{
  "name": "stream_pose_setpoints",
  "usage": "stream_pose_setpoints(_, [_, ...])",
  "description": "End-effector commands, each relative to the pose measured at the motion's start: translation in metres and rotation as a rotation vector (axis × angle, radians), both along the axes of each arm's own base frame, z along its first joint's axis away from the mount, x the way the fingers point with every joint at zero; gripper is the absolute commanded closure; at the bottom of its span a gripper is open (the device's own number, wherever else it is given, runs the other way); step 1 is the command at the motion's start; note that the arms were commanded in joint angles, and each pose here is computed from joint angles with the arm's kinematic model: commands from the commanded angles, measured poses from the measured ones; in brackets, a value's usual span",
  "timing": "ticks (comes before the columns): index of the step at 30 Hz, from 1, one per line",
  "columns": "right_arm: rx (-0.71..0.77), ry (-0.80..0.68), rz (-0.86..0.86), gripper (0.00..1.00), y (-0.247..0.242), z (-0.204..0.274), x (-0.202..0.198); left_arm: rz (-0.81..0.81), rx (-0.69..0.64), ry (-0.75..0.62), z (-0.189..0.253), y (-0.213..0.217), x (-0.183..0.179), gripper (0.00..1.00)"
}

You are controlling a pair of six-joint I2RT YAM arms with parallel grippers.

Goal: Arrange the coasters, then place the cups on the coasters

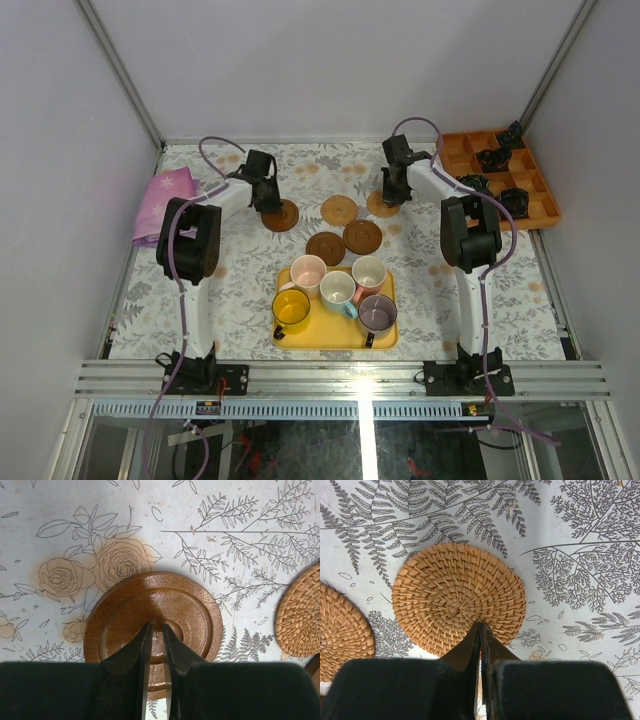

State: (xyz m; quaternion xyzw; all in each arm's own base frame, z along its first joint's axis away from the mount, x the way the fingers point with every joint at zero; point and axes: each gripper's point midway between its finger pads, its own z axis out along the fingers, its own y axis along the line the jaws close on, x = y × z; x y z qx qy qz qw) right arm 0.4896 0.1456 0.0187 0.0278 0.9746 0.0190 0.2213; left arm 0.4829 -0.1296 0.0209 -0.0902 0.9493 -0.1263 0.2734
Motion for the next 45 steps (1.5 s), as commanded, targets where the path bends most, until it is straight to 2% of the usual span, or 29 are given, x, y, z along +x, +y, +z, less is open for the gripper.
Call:
stream_pose_setpoints(1, [0.029, -0.016, 0.063, 1.0, 0.011, 0.017, -0.008, -0.008, 0.024, -0.027, 0.014, 0.008, 0.008, 0.87])
stream_pose_setpoints(7, [0.121, -0.11, 0.13, 0.98, 0.031, 0.054, -0.012, -0.088, -0.116, -0.177, 0.075, -0.023, 0.016, 0.81])
stream_pose_setpoints(12, [0.149, -0.118, 0.21, 0.98, 0.056, 0.064, -0.032, -0.207, -0.172, -0.219, 0.095, -0.06, -0.001, 0.78])
stream_pose_setpoints(18, [0.188, -0.041, 0.301, 0.99, 0.089, 0.046, -0.068, -0.316, -0.218, -0.117, 0.067, -0.098, -0.039, 0.81])
stream_pose_setpoints(27, [0.195, 0.073, 0.332, 1.0, 0.093, 0.02, -0.103, -0.448, -0.264, 0.008, 0.043, -0.127, -0.084, 0.83])
stream_pose_setpoints(38, [0.068, 0.199, 0.237, 1.0, 0.058, -0.009, -0.126, -0.497, -0.315, 0.11, 0.021, -0.138, -0.101, 0.8])
stream_pose_setpoints(45, [0.052, 0.284, 0.051, 1.0, 0.011, -0.022, -0.141, -0.55, -0.303, 0.205, 0.004, -0.135, -0.124, 0.79])
